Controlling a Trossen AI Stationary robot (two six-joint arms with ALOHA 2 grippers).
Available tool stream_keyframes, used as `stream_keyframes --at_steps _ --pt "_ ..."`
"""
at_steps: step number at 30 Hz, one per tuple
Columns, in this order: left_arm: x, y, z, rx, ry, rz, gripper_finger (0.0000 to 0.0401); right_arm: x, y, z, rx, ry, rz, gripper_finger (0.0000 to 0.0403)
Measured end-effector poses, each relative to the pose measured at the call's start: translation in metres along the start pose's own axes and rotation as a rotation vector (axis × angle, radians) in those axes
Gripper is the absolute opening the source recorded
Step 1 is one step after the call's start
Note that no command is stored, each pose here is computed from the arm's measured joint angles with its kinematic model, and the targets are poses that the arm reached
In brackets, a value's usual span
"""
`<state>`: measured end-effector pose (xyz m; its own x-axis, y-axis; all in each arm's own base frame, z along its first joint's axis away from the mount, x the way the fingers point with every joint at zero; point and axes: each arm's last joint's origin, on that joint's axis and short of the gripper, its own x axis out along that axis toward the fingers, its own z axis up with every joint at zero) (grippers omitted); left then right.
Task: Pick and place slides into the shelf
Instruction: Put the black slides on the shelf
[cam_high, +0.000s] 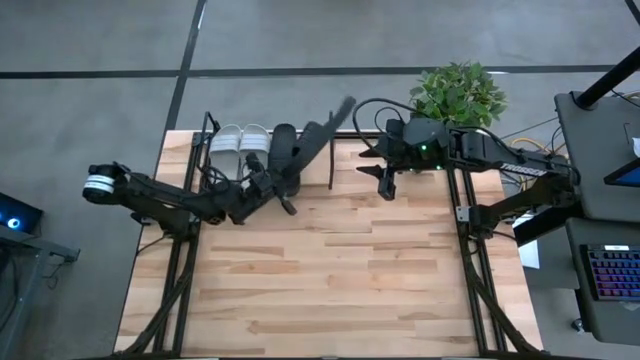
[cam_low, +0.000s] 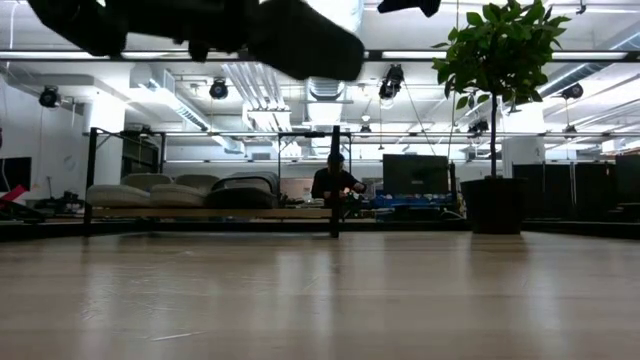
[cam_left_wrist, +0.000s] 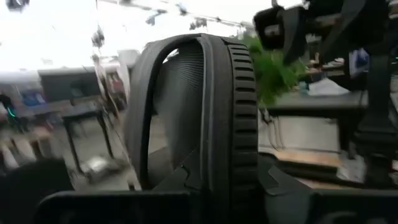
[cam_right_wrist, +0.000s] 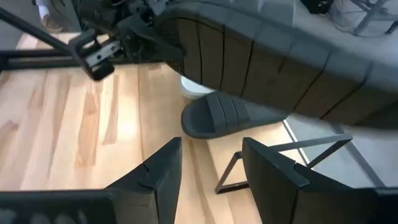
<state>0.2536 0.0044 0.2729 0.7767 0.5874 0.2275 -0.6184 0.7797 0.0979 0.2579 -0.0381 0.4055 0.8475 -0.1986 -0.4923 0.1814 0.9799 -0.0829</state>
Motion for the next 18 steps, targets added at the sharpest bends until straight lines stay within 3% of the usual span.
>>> stream_keyframes --at_steps 5,11,18 --pt "-0.006 0.009 -0.009 -0.098 0.045 0.067 0.0023 0.005 0.003 -0.006 -0.048 -0.009 0.008 0.016" --pt "-0.009 0.015 -0.014 -0.109 0.078 0.259 0.0023 0.014 0.019 -0.023 -0.167 -0.2 0.025 0.0153" --pt "-0.008 0.013 -0.018 -0.134 0.063 0.258 0.0023 0.032 0.03 -0.056 -0.401 -0.424 -0.153 0.0133"
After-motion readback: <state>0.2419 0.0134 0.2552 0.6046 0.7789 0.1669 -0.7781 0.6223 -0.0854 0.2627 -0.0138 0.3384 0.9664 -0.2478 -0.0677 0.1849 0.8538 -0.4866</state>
